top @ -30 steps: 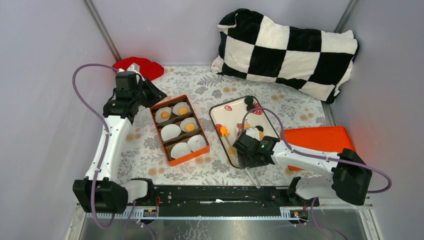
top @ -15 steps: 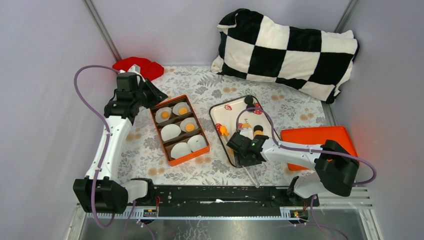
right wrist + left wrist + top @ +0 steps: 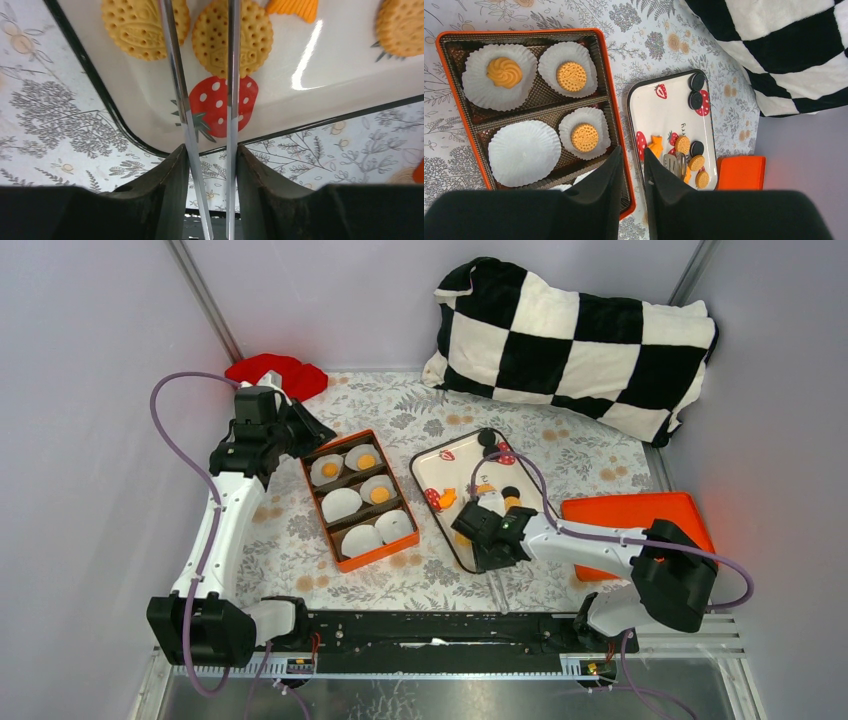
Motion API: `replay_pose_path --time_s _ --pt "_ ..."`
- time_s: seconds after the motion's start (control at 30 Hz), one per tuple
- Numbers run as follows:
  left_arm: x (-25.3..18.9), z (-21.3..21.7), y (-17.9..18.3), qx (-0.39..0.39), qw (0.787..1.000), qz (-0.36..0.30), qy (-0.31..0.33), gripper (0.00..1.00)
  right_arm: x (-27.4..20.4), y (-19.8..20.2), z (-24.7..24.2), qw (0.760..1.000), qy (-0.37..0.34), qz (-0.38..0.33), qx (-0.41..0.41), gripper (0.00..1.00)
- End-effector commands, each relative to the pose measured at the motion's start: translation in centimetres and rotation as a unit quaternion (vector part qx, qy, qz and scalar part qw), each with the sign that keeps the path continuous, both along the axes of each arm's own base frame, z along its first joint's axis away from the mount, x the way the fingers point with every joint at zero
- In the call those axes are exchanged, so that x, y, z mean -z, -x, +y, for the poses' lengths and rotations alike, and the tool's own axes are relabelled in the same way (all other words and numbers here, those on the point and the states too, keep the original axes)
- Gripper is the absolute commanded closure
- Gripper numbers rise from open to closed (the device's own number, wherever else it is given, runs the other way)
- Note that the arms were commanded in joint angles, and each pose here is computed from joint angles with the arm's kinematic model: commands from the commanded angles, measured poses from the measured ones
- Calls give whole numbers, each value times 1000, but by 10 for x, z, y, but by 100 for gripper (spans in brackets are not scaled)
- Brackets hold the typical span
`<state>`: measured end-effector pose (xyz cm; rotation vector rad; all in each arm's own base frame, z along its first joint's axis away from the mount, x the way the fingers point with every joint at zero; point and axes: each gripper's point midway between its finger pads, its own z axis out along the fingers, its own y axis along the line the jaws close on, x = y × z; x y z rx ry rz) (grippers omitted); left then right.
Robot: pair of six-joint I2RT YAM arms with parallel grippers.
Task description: Pack the cookies
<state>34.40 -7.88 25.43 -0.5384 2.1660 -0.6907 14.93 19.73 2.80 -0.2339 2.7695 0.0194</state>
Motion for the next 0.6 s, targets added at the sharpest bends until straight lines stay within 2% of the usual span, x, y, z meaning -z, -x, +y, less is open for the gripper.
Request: replay_pose_path --time_s 0.0,0.17,0.27,0.37,0.57 --pt "-21 -2 -5 7 999 -38 4 74 -55 -31 12 997 -15 -71 -5 58" --pt "-29 -2 -4 7 999 -46 4 74 -117 -51 20 990 -38 -133 -11 57" --pt "-32 -4 -6 12 999 -48 8 73 -138 -63 23 986 -40 -162 -10 54" --pt "-31 -8 -8 21 999 -45 15 74 -140 -71 22 984 -24 -177 -3 52" --pt "-27 -6 -7 19 999 -42 13 74 -133 -75 18 984 -5 -176 9 54"
